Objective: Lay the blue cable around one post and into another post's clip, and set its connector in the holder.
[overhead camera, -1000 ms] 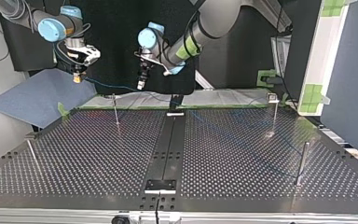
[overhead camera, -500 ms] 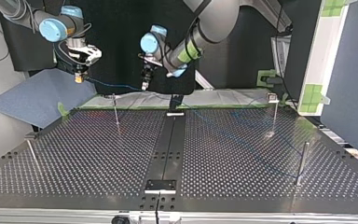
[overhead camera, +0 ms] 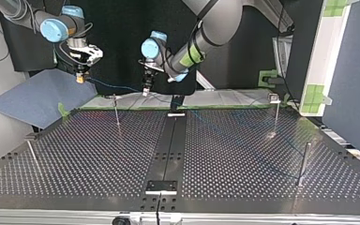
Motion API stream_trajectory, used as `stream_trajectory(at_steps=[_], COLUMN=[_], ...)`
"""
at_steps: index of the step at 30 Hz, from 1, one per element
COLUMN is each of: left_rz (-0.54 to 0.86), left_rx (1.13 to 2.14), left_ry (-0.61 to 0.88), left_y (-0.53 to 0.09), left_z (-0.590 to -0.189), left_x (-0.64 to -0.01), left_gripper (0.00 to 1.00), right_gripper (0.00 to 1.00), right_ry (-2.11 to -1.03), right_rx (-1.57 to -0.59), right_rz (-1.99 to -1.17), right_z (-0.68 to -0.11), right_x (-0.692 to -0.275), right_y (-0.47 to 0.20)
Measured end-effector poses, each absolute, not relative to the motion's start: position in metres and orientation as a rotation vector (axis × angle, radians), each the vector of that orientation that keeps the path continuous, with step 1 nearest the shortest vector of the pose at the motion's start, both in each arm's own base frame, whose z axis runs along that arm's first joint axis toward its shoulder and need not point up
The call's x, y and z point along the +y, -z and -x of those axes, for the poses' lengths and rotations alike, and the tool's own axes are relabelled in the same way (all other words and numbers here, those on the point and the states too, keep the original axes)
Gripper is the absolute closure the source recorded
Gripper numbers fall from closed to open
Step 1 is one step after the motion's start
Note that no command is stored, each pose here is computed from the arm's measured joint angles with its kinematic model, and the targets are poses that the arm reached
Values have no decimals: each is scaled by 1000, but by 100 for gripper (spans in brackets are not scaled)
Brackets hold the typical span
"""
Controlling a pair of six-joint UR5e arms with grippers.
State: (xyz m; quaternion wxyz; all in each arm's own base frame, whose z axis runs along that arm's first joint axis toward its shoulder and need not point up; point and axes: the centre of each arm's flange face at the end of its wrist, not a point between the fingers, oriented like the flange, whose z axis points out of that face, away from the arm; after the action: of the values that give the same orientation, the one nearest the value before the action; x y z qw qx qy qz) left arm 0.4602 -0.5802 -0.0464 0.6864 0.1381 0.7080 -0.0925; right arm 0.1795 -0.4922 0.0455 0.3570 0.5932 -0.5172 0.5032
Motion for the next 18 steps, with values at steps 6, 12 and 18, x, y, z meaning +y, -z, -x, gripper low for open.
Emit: stream_trajectory(at_steps=[6, 12, 18], left_rz=[-316, -346, -335], left_rx=[1596, 1631, 1637], left_ry=[211, 216, 212], left_y=[49, 59, 60], left_z=[-459, -450, -455], left_x=[-578, -572, -566], left_gripper=[49, 49, 49], right_gripper=[100, 100, 100], right_ry=[-1299, -1298, -1300], right_rx=[-1335, -1335, -1334], right_rz=[-1531, -1532, -1535], right_z=[-179, -179, -180], right_x=[-492, -492, -492], right_y=[-46, -45, -45])
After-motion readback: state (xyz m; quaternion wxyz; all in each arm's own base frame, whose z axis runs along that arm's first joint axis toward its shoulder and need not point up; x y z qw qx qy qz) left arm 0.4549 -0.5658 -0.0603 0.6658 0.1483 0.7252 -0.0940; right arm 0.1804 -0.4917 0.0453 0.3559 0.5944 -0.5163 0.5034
